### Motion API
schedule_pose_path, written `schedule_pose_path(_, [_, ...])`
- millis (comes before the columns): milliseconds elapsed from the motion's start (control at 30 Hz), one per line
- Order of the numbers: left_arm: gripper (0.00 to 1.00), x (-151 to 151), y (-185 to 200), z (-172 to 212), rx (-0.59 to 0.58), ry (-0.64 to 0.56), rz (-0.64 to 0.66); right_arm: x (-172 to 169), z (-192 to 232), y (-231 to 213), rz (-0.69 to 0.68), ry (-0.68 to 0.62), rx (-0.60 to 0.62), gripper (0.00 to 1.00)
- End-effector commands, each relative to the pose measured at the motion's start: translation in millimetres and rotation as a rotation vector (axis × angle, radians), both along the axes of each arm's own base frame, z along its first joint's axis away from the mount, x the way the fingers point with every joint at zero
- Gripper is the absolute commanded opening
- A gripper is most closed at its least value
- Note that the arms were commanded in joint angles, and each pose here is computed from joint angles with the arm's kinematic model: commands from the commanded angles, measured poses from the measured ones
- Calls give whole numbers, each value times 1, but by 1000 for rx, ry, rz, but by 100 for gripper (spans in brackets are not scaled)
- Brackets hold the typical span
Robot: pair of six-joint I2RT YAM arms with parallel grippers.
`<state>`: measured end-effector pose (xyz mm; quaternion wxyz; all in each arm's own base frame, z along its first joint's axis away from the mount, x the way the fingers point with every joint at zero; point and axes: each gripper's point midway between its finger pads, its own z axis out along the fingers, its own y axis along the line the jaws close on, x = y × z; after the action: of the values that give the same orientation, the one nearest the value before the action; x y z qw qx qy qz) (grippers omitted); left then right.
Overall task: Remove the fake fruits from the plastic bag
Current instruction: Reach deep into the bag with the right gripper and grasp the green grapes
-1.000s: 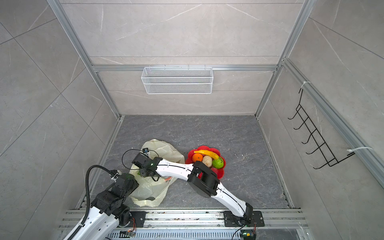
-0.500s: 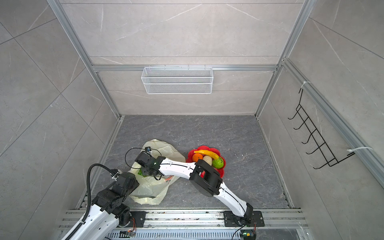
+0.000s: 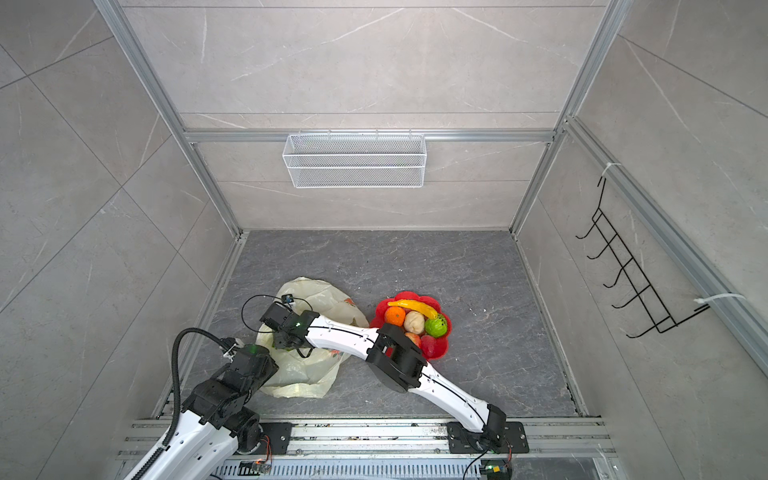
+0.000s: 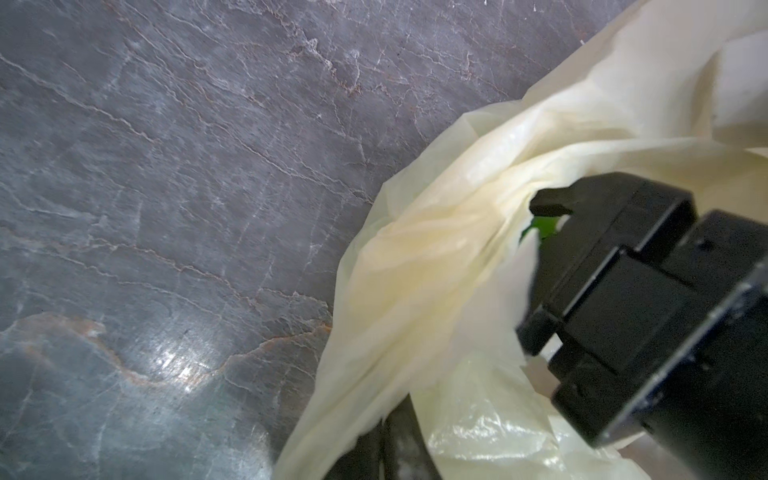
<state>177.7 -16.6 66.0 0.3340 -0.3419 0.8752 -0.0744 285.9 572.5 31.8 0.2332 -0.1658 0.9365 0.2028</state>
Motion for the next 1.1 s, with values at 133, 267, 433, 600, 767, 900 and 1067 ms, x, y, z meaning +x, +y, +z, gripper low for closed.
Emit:
schedule_pose_path(133, [4, 1, -1, 3, -8, -14, -3, 11, -17, -22, -44, -16, -114, 36])
schedule_pose_path(267, [4, -1, 2, 1, 6, -1, 7, 13, 26, -19, -25, -70, -38, 20])
schedule_pose_path(433, [4, -1, 4, 0, 26, 15, 15, 11, 70, -23, -8, -125, 59, 15])
schedule_pose_path(600, [4, 2, 4, 0, 45, 27, 6, 10, 80, -32, -10, -145, 63, 13])
schedule_pose_path(767, [4, 2, 3, -4, 61, 55, 0, 5, 87, -37, -11, -140, 91, 12])
schedule_pose_path(900, [5, 1, 7, -4, 69, 68, 27, 1, 97, -48, -8, -137, 104, 12])
schedule_pose_path(1067, [6, 5, 14, 1, 102, 50, 66, -7, 114, -66, -5, -144, 127, 12])
